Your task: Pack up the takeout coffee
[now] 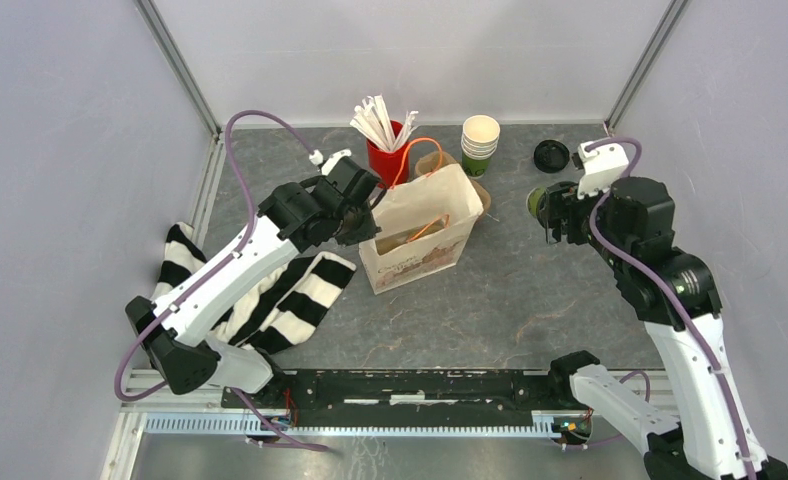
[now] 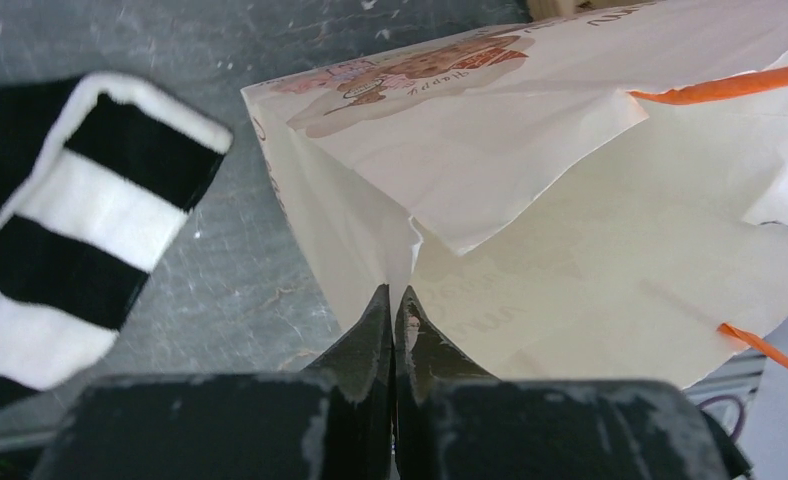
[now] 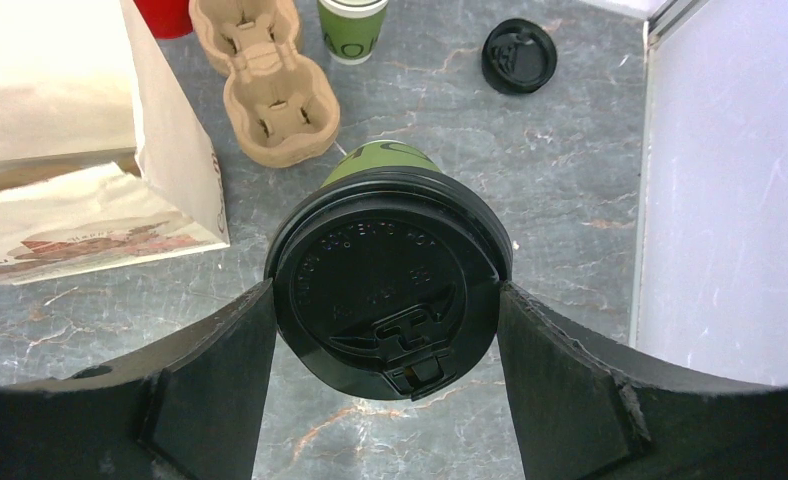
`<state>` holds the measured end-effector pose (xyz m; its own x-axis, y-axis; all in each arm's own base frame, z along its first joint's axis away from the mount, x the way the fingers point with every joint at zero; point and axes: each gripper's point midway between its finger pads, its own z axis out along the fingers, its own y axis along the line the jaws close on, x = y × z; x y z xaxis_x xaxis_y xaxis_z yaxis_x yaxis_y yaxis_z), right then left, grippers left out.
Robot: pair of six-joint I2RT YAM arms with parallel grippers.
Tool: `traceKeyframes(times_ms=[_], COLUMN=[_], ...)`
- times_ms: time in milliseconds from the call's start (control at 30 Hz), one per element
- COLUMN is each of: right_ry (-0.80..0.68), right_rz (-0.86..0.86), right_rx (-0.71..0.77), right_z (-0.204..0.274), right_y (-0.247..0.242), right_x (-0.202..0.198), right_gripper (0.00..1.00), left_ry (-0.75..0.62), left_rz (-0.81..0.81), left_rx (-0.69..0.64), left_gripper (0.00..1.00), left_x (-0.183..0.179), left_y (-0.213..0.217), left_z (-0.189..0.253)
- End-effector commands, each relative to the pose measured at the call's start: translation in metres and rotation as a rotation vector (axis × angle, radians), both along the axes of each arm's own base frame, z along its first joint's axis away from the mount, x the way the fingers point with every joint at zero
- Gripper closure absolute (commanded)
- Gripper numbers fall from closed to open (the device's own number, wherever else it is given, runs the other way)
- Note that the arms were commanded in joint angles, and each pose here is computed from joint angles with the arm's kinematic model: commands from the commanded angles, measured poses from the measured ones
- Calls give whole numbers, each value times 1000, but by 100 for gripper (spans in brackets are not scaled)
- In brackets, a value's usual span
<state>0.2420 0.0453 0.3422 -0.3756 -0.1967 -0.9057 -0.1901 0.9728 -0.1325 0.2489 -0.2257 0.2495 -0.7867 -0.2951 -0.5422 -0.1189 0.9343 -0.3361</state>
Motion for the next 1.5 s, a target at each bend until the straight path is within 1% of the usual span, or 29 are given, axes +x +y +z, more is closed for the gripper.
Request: traceKeyframes(times_ms=[0,67,167,267,367,400,500,600,767,933,1100,1300,1400,1467], right_ry=[-151,-182,-210,-213,-179,-169,-157,-154,-126,-86,-67,-85,-136,-125], right_rz=[29,77,186,398,575,607,650,652,665,756,841,965,977,987], right_rx=[15,27,24,42,91,107,149,164,196,235,259,387,388,392], right_z=[41,52,60,57,47,44,44,41,35,18,5,39,59,60], right_y=[0,7,21,53,80,85,92,91,93,104,112,134,135,137], right_x=[-5,-9,-16,-29,-45,-50,-61,-69,-80,-102,-123,-137,-137,-138], right_gripper=[54,55,56,56,59,60,59,59,61,63,62,66,65,65], left_ry=[-215,-271,-342,-395,-414,-420,-435,-451,-448,-458,-455,-402,-393,-387], left_rz=[-238,-307,-360,-405,-423,-422,-426,-380,-291,-304,-287,-287,-278,-265], left_rx=[5,13,7,2,48,58,94,116,68,-11,1,20,20,14], left_gripper=[98,98,98,98,98,98,98,98,98,98,98,98,98,98], left_x=[9,9,5,3,6,7,8,10,6,-1,0,-2,-3,-4], left_y=[-11,-13,-11,-11,-7,-5,0,11,20,13,17,17,18,20], left_z=[38,37,39,42,33,31,19,11,4,7,9,2,4,5])
